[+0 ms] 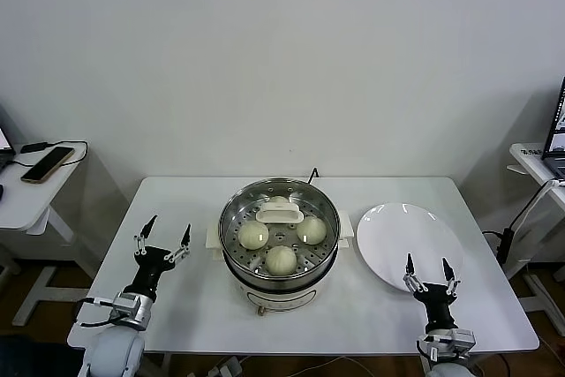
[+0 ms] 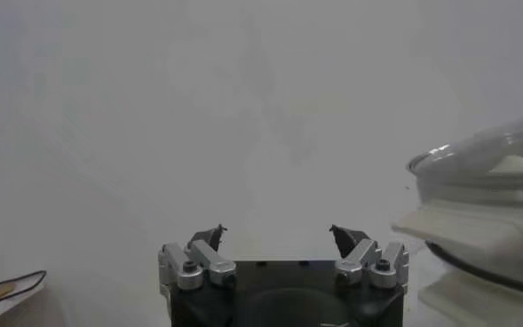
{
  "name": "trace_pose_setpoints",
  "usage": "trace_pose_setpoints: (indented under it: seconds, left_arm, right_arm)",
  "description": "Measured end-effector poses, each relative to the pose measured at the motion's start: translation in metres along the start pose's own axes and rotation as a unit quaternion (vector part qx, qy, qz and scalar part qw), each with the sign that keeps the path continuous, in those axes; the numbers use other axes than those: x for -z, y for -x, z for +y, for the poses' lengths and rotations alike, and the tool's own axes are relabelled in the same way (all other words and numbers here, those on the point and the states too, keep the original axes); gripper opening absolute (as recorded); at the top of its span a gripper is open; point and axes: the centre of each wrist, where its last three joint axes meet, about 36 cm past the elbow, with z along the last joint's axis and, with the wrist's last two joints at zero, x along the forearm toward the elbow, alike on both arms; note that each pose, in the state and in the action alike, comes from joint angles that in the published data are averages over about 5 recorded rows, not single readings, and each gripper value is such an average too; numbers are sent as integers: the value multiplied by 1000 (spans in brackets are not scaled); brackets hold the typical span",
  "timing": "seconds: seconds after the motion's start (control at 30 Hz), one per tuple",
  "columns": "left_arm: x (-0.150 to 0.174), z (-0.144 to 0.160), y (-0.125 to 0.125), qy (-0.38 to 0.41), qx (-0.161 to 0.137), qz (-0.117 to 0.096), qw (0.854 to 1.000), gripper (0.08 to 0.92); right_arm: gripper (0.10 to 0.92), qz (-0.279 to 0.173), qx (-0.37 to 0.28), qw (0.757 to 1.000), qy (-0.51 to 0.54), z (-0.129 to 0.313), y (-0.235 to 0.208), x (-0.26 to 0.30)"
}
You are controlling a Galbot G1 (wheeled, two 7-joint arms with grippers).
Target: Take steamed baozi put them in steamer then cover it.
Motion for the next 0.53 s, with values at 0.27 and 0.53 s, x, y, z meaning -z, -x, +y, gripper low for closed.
trace_pose_setpoints:
  seconds: [0.27, 0.53]
  left_arm:
    - [-5, -1, -7, 1, -3, 3, 1000, 823]
    - [-5, -2, -10, 2, -6, 3, 1000, 823]
  right_arm:
    - [823, 2, 3, 1000, 3, 2, 0, 0]
    - [823, 2, 3, 1000, 2, 2, 1, 0]
